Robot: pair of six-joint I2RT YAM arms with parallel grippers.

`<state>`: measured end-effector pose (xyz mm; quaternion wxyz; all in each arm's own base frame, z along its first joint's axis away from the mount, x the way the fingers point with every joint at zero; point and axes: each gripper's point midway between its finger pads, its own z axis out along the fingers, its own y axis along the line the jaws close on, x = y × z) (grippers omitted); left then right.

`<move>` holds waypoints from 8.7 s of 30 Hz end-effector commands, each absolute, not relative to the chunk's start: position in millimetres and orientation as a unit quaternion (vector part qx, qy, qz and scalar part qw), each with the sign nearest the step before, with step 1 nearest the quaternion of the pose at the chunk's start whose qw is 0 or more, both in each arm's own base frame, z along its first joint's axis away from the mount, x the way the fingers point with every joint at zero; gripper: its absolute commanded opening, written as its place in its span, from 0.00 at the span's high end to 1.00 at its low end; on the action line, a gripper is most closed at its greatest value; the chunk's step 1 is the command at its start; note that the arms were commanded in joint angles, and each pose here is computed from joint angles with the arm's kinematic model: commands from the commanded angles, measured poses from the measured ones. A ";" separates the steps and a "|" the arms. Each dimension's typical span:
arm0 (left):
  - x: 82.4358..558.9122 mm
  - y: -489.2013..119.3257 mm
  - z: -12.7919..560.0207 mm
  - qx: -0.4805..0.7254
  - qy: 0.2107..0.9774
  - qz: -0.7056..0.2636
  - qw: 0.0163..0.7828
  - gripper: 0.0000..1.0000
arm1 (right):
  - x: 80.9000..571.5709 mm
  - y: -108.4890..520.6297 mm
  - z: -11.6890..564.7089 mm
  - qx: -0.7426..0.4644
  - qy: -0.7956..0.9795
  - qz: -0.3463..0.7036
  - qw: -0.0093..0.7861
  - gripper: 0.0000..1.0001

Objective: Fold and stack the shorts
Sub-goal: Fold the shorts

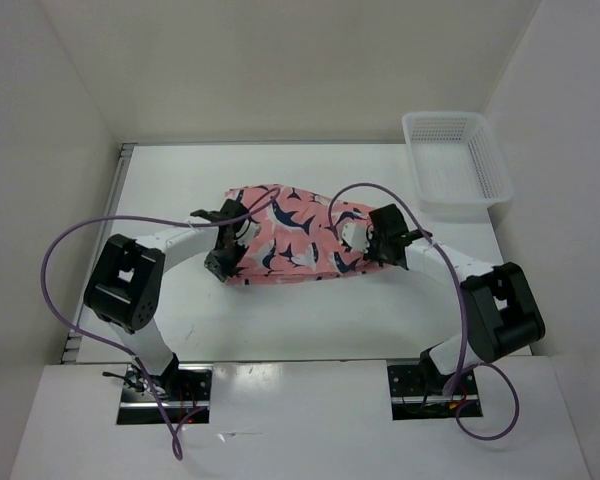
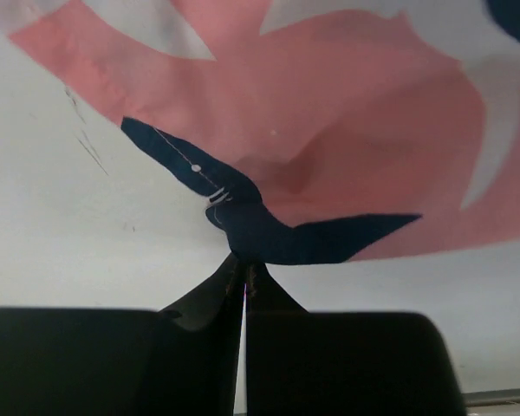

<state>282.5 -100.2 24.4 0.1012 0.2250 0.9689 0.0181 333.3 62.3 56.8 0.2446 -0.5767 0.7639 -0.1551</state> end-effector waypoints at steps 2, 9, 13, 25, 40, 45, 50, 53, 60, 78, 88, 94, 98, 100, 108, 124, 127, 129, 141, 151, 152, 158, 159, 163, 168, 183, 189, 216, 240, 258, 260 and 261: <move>275.5 -80.0 8.5 0.219 0.969 0.058 0.095 0.97 | 316.5 39.8 37.0 -0.612 0.743 -0.189 0.192 0.99; 270.5 -86.9 3.2 0.223 0.971 0.038 0.073 0.87 | 313.2 18.2 32.5 -0.613 0.747 -0.205 0.157 0.51; 266.6 -95.7 18.7 0.225 0.972 0.011 0.063 0.56 | 329.3 30.9 62.7 -0.580 0.765 -0.194 0.202 0.29; 248.2 -127.1 123.7 0.225 0.964 -0.110 0.093 0.43 | 314.0 93.2 216.1 -0.452 0.804 -0.013 0.385 0.22; 363.2 -166.3 79.0 0.237 0.954 -0.074 0.165 0.37 | 342.1 52.8 89.8 -0.130 0.960 0.033 0.245 0.17; 363.2 -172.7 64.4 0.243 0.954 -0.078 0.157 0.37 | 327.3 22.9 50.9 -0.066 0.980 0.040 0.186 0.14; 348.8 -157.7 29.4 0.240 0.962 -0.049 0.120 0.37 | 331.5 8.8 30.0 -0.050 0.985 0.033 0.162 0.13; 352.0 -150.1 16.7 0.237 0.965 -0.024 0.113 0.37 | 326.3 10.1 19.5 -0.061 0.988 0.040 0.138 0.13; 366.9 -143.9 12.4 0.233 0.963 0.006 0.132 0.37 | 319.8 33.6 4.0 -0.100 0.988 0.061 0.104 0.22; 413.7 -37.0 32.0 0.108 0.977 0.084 0.162 0.37 | 388.7 96.7 62.2 -0.112 0.960 0.173 0.192 1.00; 468.5 -161.0 129.0 0.198 0.939 -0.017 0.279 0.23 | 390.6 140.4 82.9 -0.164 0.938 0.209 0.222 1.00; 504.3 -228.8 84.6 0.240 0.929 -0.053 0.275 0.23 | 408.3 134.0 107.3 -0.190 0.930 0.181 0.257 1.00; 510.2 -260.5 67.8 0.262 0.923 -0.059 0.276 0.23 | 407.7 135.5 121.4 -0.194 0.924 0.185 0.272 1.00; 507.9 -266.2 50.4 0.268 0.925 -0.058 0.262 0.23 | 407.8 135.1 125.1 -0.198 0.922 0.183 0.277 1.00; 529.9 -291.6 28.0 0.276 0.920 -0.077 0.269 0.22 | 405.5 134.1 137.0 -0.204 0.918 0.181 0.289 1.00; 511.9 -196.6 183.5 0.208 0.908 -0.065 0.357 0.00 | 432.8 100.8 189.3 -0.182 0.902 0.153 0.359 1.00; 477.6 -148.5 121.3 0.182 0.938 -0.020 0.293 0.00 | 431.7 95.7 188.0 -0.182 0.905 0.139 0.359 1.00; 460.1 -129.9 89.3 0.174 0.951 0.000 0.257 0.00 | 431.2 90.2 185.5 -0.182 0.908 0.124 0.356 1.00; 440.0 -117.4 -3.8 0.154 0.973 -0.075 0.156 0.17 | 461.7 82.2 224.1 -0.181 0.897 0.089 0.393 1.00; 432.4 -180.4 -1.1 0.182 0.942 -0.246 0.139 0.64 | 474.4 205.0 224.1 -0.275 0.873 0.063 0.398 1.00; 434.5 -182.8 2.2 0.184 0.939 -0.252 0.143 0.65 | 473.9 213.4 220.1 -0.281 0.872 0.060 0.395 1.00; 432.7 -187.1 7.9 0.188 0.933 -0.266 0.150 0.65 | 463.1 300.4 206.9 -0.333 0.851 0.083 0.398 1.00; 431.8 -186.9 5.4 0.188 0.934 -0.266 0.149 0.65 | 465.0 311.6 215.4 -0.332 0.845 0.091 0.409 1.00; 428.9 -189.1 2.1 0.189 0.931 -0.275 0.148 0.65 | 468.4 345.1 202.3 -0.341 0.841 0.111 0.405 1.00; 429.2 -180.5 1.1 0.180 0.933 -0.274 0.150 0.65 | 466.2 381.0 182.6 -0.354 0.836 0.128 0.399 0.99; 435.3 -105.1 9.7 0.112 0.965 -0.188 0.147 0.32 | 439.5 421.1 278.3 -0.378 0.770 0.210 0.468 0.24; 465.1 -50.0 79.1 0.074 0.964 -0.118 0.226 0.24 | 453.6 360.8 251.9 -0.387 0.793 0.094 0.461 0.38; 536.9 -200.0 94.7 0.204 0.918 -0.046 0.336 0.01 | 495.5 239.0 95.2 -0.257 0.900 0.152 0.318 0.79; 599.9 -118.9 79.8 0.128 0.928 -0.017 0.350 0.22 | 410.2 242.0 15.9 -0.343 0.909 0.117 0.205 0.84; 512.4 -170.8 146.0 0.190 0.919 -0.104 0.329 0.06 | 391.2 262.6 136.6 -0.321 0.877 0.162 0.318 0.71; 499.7 -170.7 121.0 0.193 0.928 -0.088 0.306 0.06 | 391.0 245.8 119.5 -0.304 0.891 0.148 0.304 0.70; 486.9 -170.8 101.5 0.197 0.934 -0.083 0.285 0.06 | 396.6 232.5 108.7 -0.285 0.900 0.143 0.298 0.70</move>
